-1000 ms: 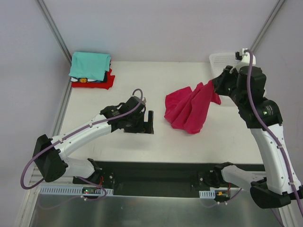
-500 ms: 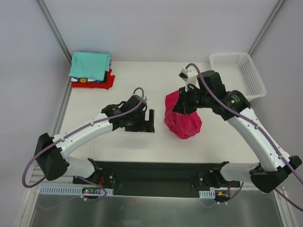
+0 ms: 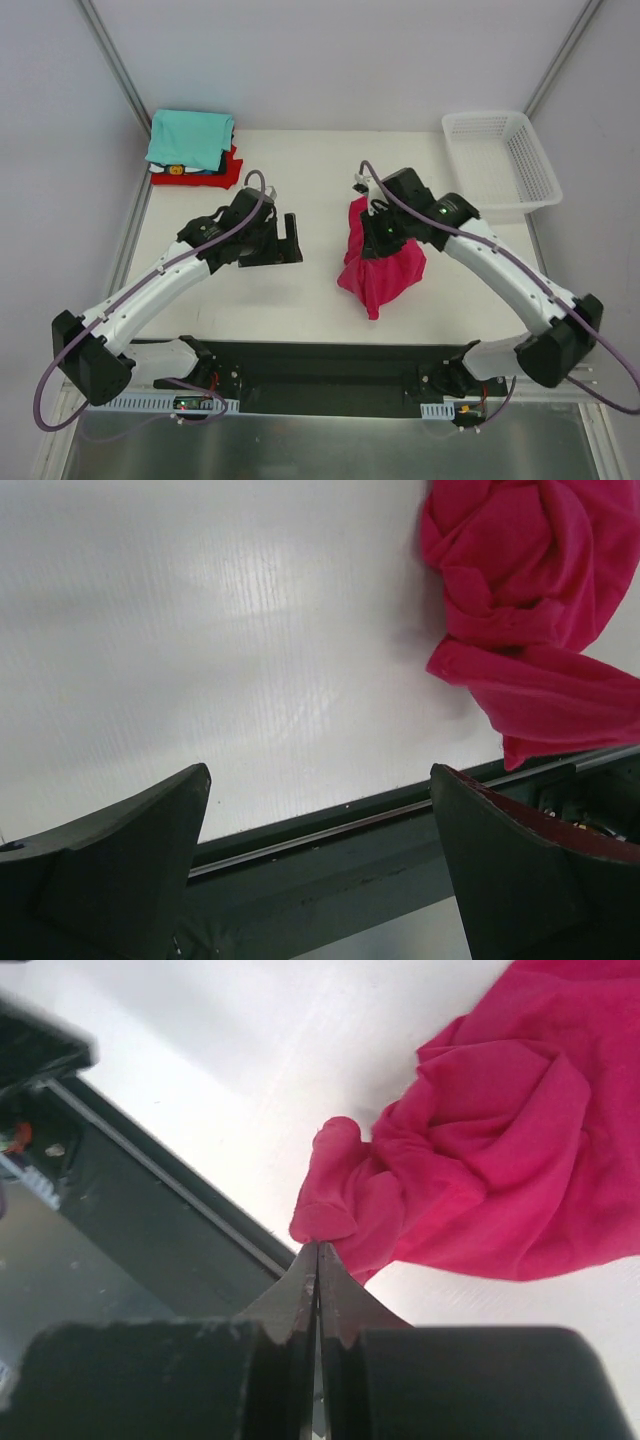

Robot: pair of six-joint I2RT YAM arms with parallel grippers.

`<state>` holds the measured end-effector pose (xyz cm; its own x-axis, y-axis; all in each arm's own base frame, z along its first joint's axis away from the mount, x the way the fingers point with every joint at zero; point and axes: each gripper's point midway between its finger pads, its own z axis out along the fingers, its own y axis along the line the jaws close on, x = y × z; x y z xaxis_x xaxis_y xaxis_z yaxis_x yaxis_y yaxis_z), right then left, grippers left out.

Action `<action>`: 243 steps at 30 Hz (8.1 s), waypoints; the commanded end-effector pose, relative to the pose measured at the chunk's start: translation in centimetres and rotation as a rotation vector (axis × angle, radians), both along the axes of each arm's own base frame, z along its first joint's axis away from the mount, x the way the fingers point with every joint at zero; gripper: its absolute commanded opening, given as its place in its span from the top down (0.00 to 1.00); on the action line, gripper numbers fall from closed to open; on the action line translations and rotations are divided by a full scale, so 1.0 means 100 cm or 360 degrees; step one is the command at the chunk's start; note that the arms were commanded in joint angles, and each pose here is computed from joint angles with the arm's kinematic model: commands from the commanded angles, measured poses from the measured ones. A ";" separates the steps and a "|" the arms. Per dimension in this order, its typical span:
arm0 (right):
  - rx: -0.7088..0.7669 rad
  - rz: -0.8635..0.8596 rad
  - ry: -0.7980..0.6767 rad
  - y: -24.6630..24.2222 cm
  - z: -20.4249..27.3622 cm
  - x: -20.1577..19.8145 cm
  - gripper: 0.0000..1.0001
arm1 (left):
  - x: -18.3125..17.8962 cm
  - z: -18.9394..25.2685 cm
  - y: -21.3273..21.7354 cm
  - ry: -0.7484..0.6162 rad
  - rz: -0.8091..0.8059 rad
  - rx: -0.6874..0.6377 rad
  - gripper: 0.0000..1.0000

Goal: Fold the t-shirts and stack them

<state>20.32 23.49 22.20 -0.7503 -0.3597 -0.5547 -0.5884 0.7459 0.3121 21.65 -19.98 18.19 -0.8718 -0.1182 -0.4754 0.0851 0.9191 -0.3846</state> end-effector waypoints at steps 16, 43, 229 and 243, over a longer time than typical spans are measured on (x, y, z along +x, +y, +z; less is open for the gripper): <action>-0.0146 -0.0075 0.0273 0.022 -0.081 0.059 0.32 | -0.011 -0.018 0.025 0.0073 -0.0003 0.0102 0.08; -0.0163 -0.0652 0.0188 -0.056 -0.109 -0.075 0.28 | -0.010 -0.015 0.045 0.0131 0.0079 0.0088 0.08; 0.2073 -0.0402 -0.0625 -0.100 0.439 0.081 0.99 | -0.025 -0.030 0.027 0.0139 0.0033 -0.0099 0.09; 0.2035 0.0054 -0.0419 -0.032 0.448 0.045 0.99 | -0.025 -0.030 0.025 0.0151 0.0042 -0.0110 0.09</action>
<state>30.71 18.46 64.78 -0.5817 0.5857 -0.5643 -0.6623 0.0616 0.7467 19.34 -16.97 14.80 -0.9095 -0.1769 -0.3763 0.0040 0.9012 -0.4333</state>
